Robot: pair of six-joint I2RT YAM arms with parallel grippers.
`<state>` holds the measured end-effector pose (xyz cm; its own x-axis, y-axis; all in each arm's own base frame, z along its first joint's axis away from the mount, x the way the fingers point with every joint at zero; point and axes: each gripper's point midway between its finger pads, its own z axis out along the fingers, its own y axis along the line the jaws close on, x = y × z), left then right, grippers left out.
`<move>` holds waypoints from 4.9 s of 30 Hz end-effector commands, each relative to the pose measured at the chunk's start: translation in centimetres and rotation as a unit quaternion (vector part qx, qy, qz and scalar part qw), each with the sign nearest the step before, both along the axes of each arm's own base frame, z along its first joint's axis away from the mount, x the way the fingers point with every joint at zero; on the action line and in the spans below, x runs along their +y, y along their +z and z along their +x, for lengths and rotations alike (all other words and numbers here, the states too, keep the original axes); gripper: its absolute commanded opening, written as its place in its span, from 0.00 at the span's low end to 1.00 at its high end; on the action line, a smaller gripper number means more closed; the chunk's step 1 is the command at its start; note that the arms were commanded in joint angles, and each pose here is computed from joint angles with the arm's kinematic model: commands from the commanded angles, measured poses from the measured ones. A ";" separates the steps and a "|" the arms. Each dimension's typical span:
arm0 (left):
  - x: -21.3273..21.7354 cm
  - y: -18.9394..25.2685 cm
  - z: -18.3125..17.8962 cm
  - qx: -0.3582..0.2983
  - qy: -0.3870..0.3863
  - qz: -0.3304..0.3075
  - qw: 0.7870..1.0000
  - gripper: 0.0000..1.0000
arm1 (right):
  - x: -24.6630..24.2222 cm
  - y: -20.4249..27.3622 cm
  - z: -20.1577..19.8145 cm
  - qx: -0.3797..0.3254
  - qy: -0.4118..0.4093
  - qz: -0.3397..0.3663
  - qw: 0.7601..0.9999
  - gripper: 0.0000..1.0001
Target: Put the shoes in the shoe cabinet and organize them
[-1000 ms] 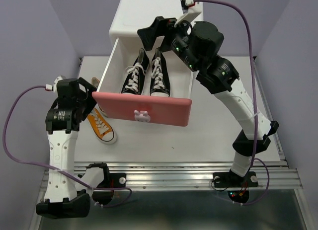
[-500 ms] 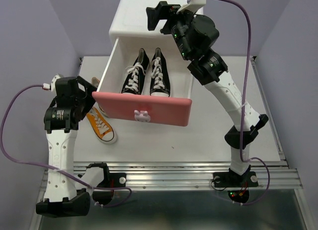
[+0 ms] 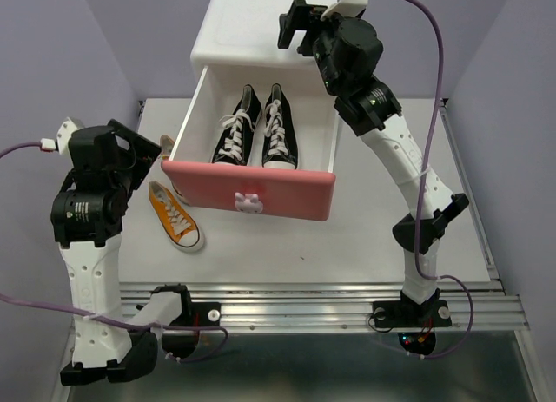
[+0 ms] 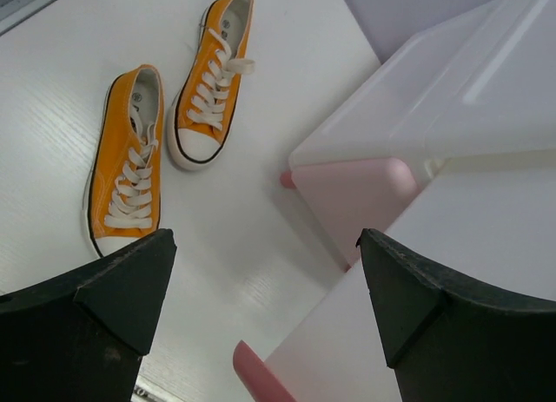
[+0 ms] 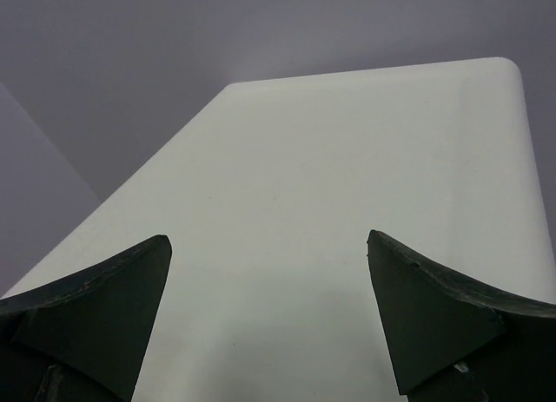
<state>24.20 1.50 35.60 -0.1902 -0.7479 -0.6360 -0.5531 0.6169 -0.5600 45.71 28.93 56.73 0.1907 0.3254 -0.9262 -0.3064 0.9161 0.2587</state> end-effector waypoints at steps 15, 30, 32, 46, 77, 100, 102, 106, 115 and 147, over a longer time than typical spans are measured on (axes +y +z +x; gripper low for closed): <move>-5.6 24.1 -3.2 -0.339 -0.191 0.075 0.918 0.99 | 0.8 -9.3 1.0 0.121 -0.004 -0.097 0.988 1.00; -13.7 25.0 -7.5 -0.389 -0.420 0.004 0.820 0.99 | 0.7 -13.6 1.7 0.168 0.002 -0.127 0.978 1.00; -14.0 25.2 -7.8 -0.390 -0.428 -0.002 0.815 0.99 | 0.4 -13.5 1.9 0.171 -0.001 -0.116 0.978 1.00; -14.0 25.9 -5.2 -0.408 -0.421 -0.028 0.810 0.99 | -1.3 -14.1 2.2 0.189 -0.014 -0.102 0.977 1.00; -29.6 25.8 -7.8 -0.351 -0.492 -0.087 0.792 0.99 | -3.8 -16.0 1.8 0.218 -0.019 -0.106 0.970 1.00; -30.1 7.5 -16.2 -0.052 -0.515 -0.099 0.850 0.99 | -5.0 -19.3 2.5 0.245 -0.027 -0.145 0.958 1.00; -29.2 5.4 -16.1 -0.025 -0.503 -0.072 0.861 0.99 | -5.0 -19.6 2.6 0.248 -0.027 -0.147 0.957 1.00; -28.1 2.9 -15.9 -0.001 -0.485 -0.057 0.872 0.99 | -5.0 -19.7 2.8 0.247 -0.029 -0.150 0.957 1.00; -25.4 -2.4 -16.0 0.047 -0.423 -0.094 0.900 0.99 | -5.1 -20.2 3.5 0.250 -0.035 -0.151 0.956 1.00; -20.7 4.3 -2.5 -0.157 -0.222 -0.007 0.962 0.99 | -4.3 -21.1 4.2 0.257 -0.025 -0.153 0.954 1.00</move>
